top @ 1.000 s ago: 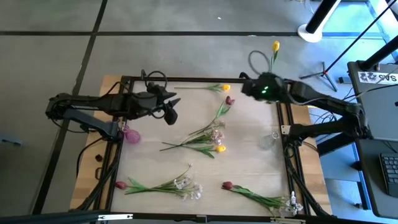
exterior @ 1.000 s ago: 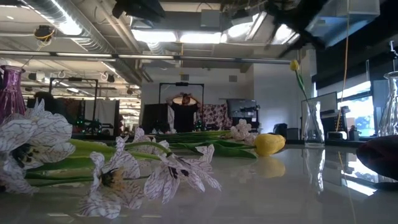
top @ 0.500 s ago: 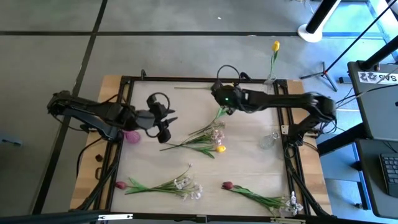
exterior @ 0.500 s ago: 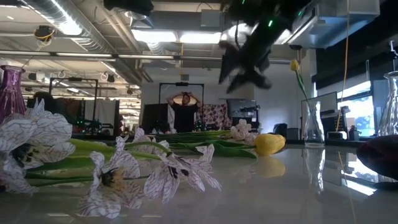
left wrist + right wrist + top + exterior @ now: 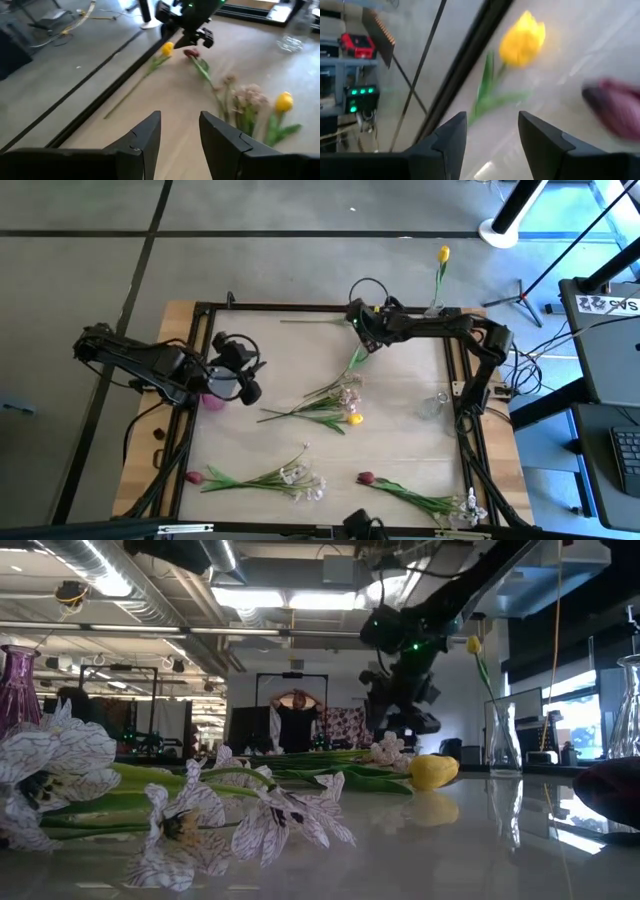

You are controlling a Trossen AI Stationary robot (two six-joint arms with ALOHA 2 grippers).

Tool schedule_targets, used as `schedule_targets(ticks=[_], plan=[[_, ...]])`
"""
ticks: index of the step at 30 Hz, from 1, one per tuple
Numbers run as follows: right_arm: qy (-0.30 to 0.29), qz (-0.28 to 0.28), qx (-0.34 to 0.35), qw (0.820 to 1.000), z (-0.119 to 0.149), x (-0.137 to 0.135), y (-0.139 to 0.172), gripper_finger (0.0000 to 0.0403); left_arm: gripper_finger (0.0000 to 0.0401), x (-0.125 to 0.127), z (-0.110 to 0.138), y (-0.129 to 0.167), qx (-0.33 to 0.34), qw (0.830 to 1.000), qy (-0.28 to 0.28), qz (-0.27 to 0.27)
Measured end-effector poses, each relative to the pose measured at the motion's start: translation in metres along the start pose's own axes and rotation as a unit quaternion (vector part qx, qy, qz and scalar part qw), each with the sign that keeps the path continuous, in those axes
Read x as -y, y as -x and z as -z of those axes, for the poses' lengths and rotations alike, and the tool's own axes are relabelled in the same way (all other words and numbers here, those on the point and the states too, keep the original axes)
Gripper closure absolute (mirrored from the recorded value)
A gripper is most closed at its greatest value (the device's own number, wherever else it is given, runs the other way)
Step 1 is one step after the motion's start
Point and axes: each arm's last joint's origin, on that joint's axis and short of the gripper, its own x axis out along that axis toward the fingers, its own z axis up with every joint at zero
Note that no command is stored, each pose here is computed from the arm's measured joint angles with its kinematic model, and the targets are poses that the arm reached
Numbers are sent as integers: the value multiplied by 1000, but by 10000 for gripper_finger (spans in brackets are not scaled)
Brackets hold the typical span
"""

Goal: Sort flowers into vase by color
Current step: Put the top yellow flower into the top transparent vase

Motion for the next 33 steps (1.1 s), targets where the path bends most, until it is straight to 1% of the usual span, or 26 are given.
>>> schedule_targets(ticks=[4, 9, 12, 14, 17, 22, 25, 27, 29, 33], plan=[[-13, 14, 9, 1000, -15, -1, -12, 223, 271, -8, -4, -5, 3, 999, 17, -27], [-15, 44, -16, 999, -24, 3, -30, 223, 271, -15, -8, -12, 6, 998, 24, -50], [-24, 38, -26, 999, -22, 4, -37, 223, 271, -17, -11, -15, 10, 998, 26, -58], [-41, 27, -27, 998, -21, 3, -41, 219, 271, -19, -12, -17, 12, 998, 23, -61], [-50, 16, -28, 998, -21, 2, -45, 193, 271, -20, -13, -18, 13, 998, 23, -65], [-69, 27, -18, 997, -23, 7, -53, 132, 271, -22, -14, -20, 12, 997, 27, -71], [-89, 29, -9, 996, -26, 8, -57, 120, 271, -23, -14, -21, 11, 997, 28, -74], [-108, 33, -8, 994, -28, 9, -60, 125, 271, -23, -14, -21, 11, 997, 27, -75], [-118, 35, -6, 992, -28, 9, -60, 141, 271, -23, -14, -21, 11, 997, 27, -75], [-121, 42, 5, 992, -30, 11, -61, 195, 271, -24, -14, -21, 11, 997, 24, -76]])
